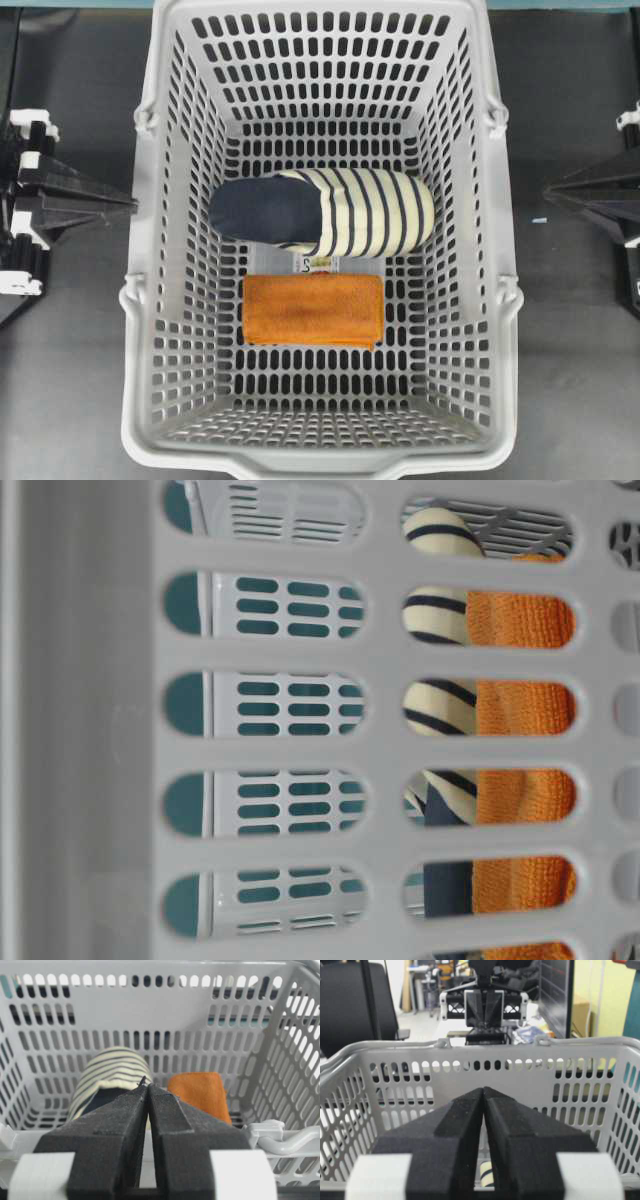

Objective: Pick up the orange cloth from the shopping basket with the left arm.
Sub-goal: 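Move the left gripper over the basket toward the orange cloth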

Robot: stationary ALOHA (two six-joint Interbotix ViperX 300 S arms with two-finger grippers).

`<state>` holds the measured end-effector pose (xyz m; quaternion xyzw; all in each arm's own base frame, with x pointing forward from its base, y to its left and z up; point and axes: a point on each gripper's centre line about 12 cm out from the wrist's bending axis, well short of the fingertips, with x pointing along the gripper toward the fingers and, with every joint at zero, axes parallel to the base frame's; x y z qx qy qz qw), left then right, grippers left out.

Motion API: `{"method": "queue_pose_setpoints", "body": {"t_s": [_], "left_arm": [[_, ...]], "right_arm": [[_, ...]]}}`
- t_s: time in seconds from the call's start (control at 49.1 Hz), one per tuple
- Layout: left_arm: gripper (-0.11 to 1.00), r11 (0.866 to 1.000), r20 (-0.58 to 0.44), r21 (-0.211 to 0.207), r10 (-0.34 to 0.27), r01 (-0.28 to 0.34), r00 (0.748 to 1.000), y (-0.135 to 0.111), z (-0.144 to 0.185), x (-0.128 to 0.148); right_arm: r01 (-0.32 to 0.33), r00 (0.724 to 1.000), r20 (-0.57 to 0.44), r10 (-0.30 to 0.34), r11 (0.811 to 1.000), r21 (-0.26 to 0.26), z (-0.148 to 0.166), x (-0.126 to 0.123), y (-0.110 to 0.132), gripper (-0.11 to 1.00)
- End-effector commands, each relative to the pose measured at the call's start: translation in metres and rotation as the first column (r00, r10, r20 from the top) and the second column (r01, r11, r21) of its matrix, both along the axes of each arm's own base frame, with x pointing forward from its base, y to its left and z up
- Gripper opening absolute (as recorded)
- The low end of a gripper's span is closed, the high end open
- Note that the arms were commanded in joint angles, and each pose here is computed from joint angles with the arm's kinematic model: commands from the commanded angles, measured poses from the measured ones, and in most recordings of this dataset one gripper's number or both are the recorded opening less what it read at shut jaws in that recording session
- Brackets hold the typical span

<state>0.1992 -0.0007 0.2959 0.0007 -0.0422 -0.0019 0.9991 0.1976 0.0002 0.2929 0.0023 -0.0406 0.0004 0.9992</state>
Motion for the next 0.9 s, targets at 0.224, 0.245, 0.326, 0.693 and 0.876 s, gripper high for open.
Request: {"method": "queue_pose_setpoints", "body": {"t_s": [0.224,0.245,0.326,0.693,0.876], "left_arm": [[0.00,0.999,-0.159,-0.042,0.012,-0.019,0.987,0.003,0.063,0.023],[0.00,0.999,-0.180,-0.042,0.012,-0.020,0.984,0.003,0.067,0.026],[0.00,0.999,-0.264,-0.041,0.007,-0.018,0.965,0.001,0.080,0.038],[0.00,1.000,-0.660,-0.020,-0.019,0.009,0.751,-0.017,0.085,0.130],[0.00,1.000,-0.764,-0.011,-0.023,0.022,0.645,-0.027,0.070,0.172]], "right_arm": [[0.007,1.000,-0.011,-0.006,0.999,0.036,-0.001,0.002,-0.001,0.00],[0.007,1.000,-0.009,-0.007,0.999,0.039,0.000,0.002,-0.002,0.00],[0.007,1.000,-0.008,-0.007,0.999,0.039,0.000,0.002,-0.002,0.00],[0.007,1.000,-0.009,-0.007,0.999,0.039,0.000,0.002,-0.002,0.00],[0.007,1.000,-0.011,-0.007,0.999,0.039,-0.001,0.001,-0.002,0.00]]}}
